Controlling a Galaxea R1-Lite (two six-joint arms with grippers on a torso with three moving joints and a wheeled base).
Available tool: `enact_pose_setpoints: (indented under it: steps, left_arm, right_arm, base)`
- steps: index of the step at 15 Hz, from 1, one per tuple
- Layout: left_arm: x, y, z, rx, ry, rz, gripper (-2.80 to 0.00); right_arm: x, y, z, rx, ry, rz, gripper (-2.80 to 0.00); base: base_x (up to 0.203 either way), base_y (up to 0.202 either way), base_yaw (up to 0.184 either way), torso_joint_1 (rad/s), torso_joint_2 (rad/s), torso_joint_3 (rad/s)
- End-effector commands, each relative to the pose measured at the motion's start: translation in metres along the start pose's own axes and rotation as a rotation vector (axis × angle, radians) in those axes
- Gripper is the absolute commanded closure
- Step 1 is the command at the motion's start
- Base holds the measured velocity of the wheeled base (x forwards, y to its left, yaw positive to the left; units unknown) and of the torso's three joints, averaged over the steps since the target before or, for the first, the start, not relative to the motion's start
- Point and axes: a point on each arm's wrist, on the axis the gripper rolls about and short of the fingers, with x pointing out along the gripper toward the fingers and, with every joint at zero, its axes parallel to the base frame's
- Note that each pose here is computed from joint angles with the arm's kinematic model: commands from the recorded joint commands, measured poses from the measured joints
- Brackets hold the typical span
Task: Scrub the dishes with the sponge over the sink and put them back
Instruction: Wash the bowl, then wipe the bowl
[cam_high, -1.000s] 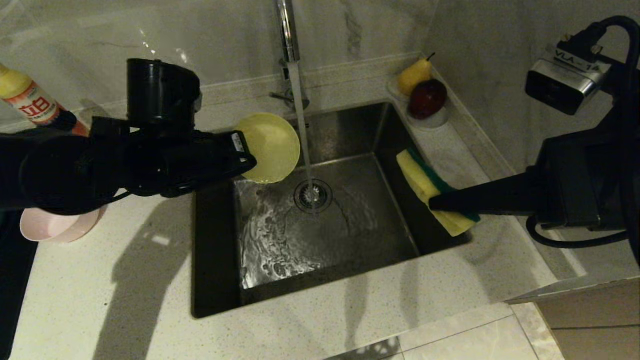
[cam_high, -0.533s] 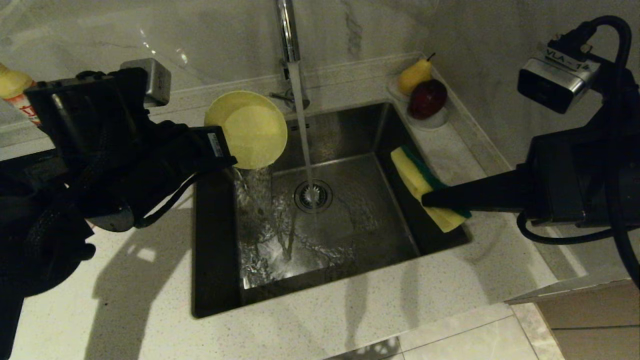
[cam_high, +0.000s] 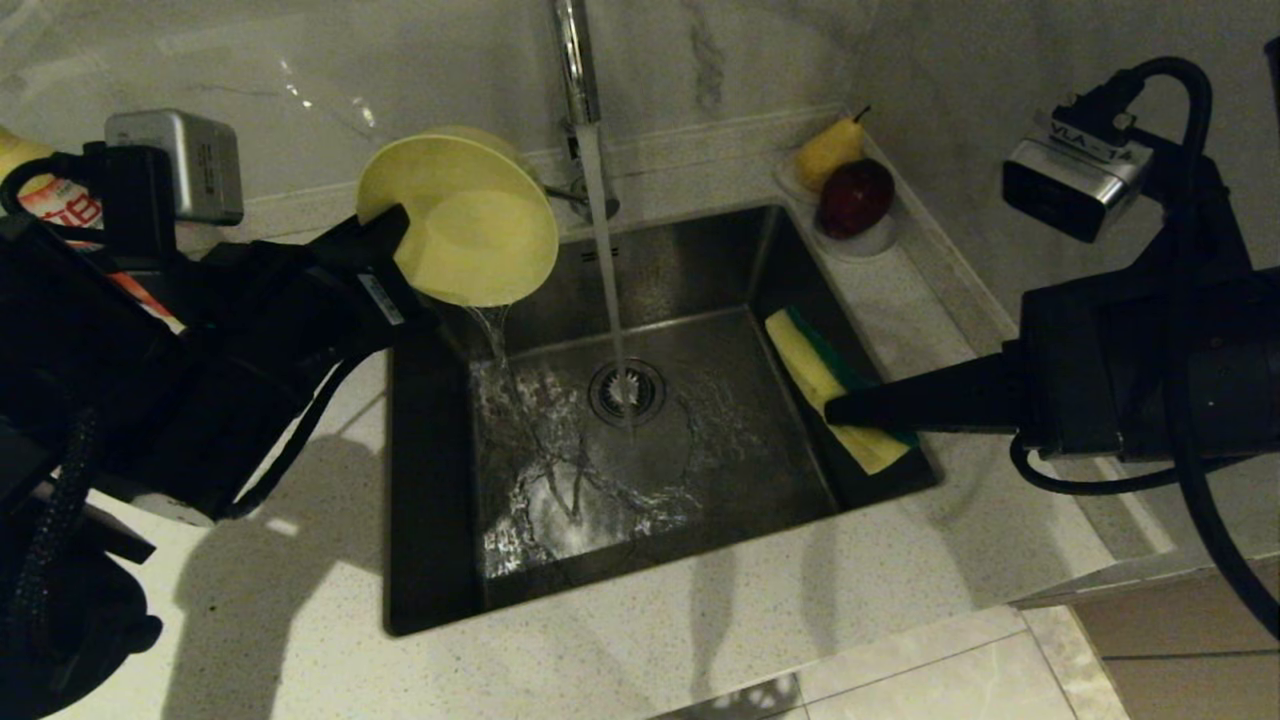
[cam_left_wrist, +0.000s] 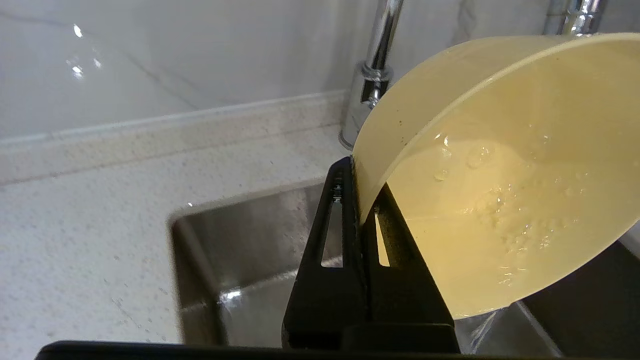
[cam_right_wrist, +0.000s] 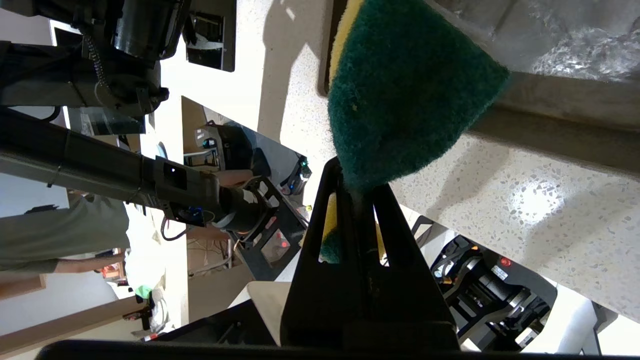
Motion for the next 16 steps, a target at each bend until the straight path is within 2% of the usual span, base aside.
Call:
enact_pose_setpoints:
  steps: [1, 3, 4, 6, 8, 10, 12, 14, 16]
  left_arm:
    - [-0.004, 0.001, 0.007, -0.019, 0.004, 0.005, 0.00]
    - [-0.011, 0.000, 0.005, -0.009, 0.133, -0.019, 0.00]
    - [-0.015, -0.002, 0.008, -0.024, 0.191, -0.036, 0.00]
    - [-0.019, -0.007, 0.020, -0.081, 0.340, -0.059, 0.00]
    - [-0.024, -0.009, 0.046, -0.155, 0.470, -0.071, 0.00]
    - [-0.027, -0.017, 0.060, -0.219, 0.505, -0.094, 0.00]
    - [-0.030, -0.030, 0.056, -0.209, 0.531, -0.105, 0.00]
    - [-0.028, -0.044, 0.046, -0.156, 0.558, -0.086, 0.00]
    - [-0.032, -0.056, 0.037, -0.142, 0.581, -0.117, 0.00]
  right_arm:
    - [0.002, 0.007, -0.003, -0.011, 0.017, 0.027, 0.00]
    - [0.004, 0.016, -0.003, -0.034, 0.018, 0.062, 0.00]
    - [0.005, 0.020, -0.002, -0.044, 0.014, 0.080, 0.00]
    - [0.009, 0.033, 0.003, -0.070, 0.006, 0.127, 0.00]
    - [0.021, 0.040, 0.010, -0.080, 0.010, 0.147, 0.00]
    - [0.029, 0.047, 0.015, -0.090, 0.010, 0.166, 0.00]
    - [0.039, 0.054, 0.015, -0.096, 0.024, 0.184, 0.00]
    - [0.050, 0.057, 0.014, -0.099, 0.044, 0.196, 0.00]
    - [0.057, 0.061, 0.015, -0.102, 0.051, 0.204, 0.00]
  base:
    - [0.000, 0.000, 0.000, 0.000, 0.00, 0.000]
    - [0.000, 0.000, 0.000, 0.000, 0.00, 0.000]
    - [0.000, 0.000, 0.000, 0.000, 0.00, 0.000]
    - [0.000, 0.000, 0.000, 0.000, 0.00, 0.000]
    - [0.000, 0.000, 0.000, 0.000, 0.00, 0.000]
    - [0.000, 0.000, 0.000, 0.000, 0.00, 0.000]
    - [0.000, 0.000, 0.000, 0.000, 0.00, 0.000]
    - [0.000, 0.000, 0.000, 0.000, 0.00, 0.000]
    - [0.000, 0.000, 0.000, 0.000, 0.00, 0.000]
